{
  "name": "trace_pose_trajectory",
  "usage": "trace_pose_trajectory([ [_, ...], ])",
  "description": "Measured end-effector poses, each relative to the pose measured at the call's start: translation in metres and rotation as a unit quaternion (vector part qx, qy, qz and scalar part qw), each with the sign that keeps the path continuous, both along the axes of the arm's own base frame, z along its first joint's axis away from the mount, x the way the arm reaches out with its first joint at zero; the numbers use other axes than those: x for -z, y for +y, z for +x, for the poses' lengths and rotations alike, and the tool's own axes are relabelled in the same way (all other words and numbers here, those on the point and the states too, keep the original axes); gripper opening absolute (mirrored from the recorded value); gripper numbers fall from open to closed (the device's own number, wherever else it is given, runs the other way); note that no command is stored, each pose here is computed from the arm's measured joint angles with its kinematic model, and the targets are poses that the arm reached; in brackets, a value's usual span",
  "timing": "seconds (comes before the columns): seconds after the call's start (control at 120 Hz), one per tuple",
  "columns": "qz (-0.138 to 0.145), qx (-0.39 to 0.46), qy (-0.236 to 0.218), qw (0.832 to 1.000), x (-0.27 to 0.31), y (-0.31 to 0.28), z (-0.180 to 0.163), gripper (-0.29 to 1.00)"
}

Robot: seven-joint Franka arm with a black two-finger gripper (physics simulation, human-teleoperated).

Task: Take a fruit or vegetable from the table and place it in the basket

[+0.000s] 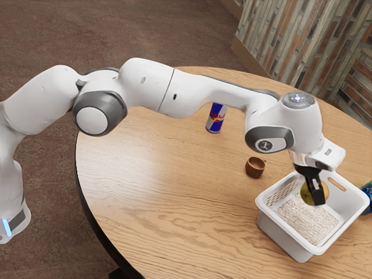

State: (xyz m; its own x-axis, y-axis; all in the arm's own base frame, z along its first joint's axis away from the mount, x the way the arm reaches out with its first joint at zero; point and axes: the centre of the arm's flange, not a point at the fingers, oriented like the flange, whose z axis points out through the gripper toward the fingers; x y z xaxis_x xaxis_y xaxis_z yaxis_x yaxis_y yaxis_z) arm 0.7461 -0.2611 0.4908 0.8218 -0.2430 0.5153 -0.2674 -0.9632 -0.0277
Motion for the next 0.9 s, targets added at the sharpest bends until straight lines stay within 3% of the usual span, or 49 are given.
trace_pose_trajectory([
  [0.133, -0.011, -0.003, -0.018, 1.0, -0.003, -0.001, 0.002, 0.44],
  [0.292, -0.012, -0.01, 0.004, 1.0, 0.038, 0.003, 0.008, 0.57],
  [0.542, -0.031, -0.015, 0.009, 0.999, 0.043, 0.006, 0.01, 0.66],
  [0.583, -0.025, -0.018, -0.003, 1.0, 0.021, 0.01, 0.007, 0.66],
  [0.633, 0.009, -0.036, -0.03, 0.999, -0.068, 0.027, -0.019, 0.67],
  [0.692, 0.036, -0.094, -0.021, 0.995, -0.175, 0.102, -0.083, 0.67],
  [0.783, 0.026, -0.231, 0.043, 0.972, -0.257, 0.286, -0.177, 0.67],
  [0.833, 0.024, -0.328, 0.075, 0.941, -0.271, 0.395, -0.211, 0.67],
  [0.9, 0.007, -0.453, 0.123, 0.883, -0.271, 0.53, -0.277, 0.68],
])
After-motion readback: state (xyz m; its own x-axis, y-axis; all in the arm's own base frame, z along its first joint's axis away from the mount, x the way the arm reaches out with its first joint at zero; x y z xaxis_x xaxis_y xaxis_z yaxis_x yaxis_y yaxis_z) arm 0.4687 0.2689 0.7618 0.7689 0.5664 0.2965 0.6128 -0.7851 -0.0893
